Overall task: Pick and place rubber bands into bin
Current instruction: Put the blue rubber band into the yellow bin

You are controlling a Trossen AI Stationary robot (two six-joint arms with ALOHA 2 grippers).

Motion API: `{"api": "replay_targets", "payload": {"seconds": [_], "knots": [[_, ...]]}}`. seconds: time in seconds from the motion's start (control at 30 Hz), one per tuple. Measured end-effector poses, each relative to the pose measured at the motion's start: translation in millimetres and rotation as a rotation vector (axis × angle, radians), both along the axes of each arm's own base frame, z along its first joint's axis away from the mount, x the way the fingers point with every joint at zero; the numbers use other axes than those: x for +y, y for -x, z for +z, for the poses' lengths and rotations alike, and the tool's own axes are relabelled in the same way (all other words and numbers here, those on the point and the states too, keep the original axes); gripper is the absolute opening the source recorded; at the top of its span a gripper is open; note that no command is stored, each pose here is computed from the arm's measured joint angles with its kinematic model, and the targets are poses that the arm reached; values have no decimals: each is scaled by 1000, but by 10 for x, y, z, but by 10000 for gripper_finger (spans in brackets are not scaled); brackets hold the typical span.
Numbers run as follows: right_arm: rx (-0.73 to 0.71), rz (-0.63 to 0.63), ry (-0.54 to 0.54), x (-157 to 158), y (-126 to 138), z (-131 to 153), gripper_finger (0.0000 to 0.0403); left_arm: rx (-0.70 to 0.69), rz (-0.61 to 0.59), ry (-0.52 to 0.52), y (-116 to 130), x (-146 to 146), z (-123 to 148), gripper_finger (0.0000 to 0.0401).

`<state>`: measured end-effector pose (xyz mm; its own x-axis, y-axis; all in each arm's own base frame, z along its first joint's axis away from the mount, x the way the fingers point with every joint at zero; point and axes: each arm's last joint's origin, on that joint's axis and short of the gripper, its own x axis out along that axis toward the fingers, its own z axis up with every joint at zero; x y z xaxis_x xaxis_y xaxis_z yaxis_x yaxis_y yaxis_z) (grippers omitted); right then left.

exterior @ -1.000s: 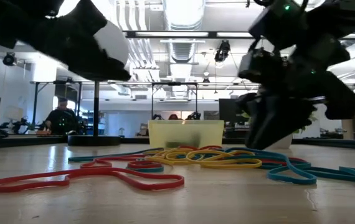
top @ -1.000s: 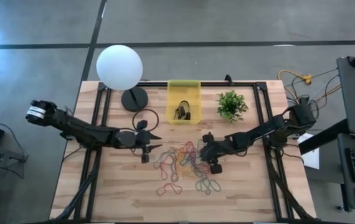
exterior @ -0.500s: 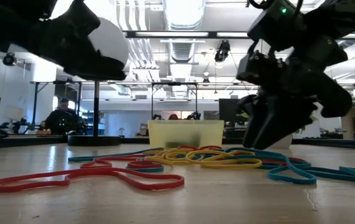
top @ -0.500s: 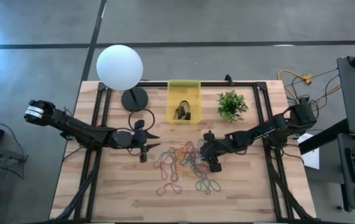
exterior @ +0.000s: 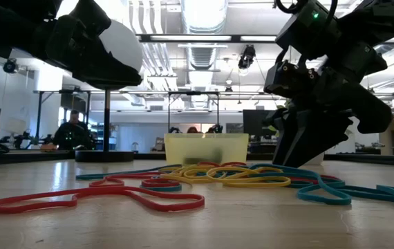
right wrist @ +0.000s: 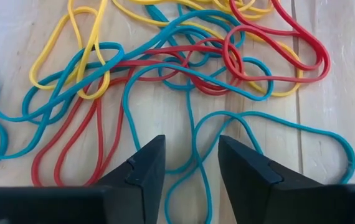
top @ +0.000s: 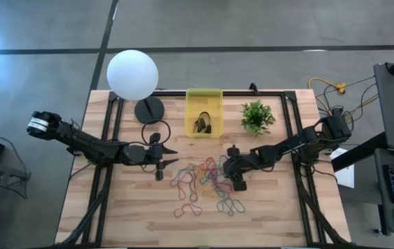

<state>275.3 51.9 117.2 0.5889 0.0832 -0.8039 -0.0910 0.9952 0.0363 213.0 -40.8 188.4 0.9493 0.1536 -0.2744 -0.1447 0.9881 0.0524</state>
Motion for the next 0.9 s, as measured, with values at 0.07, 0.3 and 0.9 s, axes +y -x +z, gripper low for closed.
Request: {"api": "replay_targets", "payload": {"seconds": [0.07,0.3,0.9], "knots": [[-1,-3,-1,-5,-2,1,130,0,0,0,0,0,0,118],[0,-10,0,-28,-3,-3,120,0,0,0,1,0,-1,118],[16,4,10,-31,-26,-84,65,0,1,2,1,0,-2,118]]}}
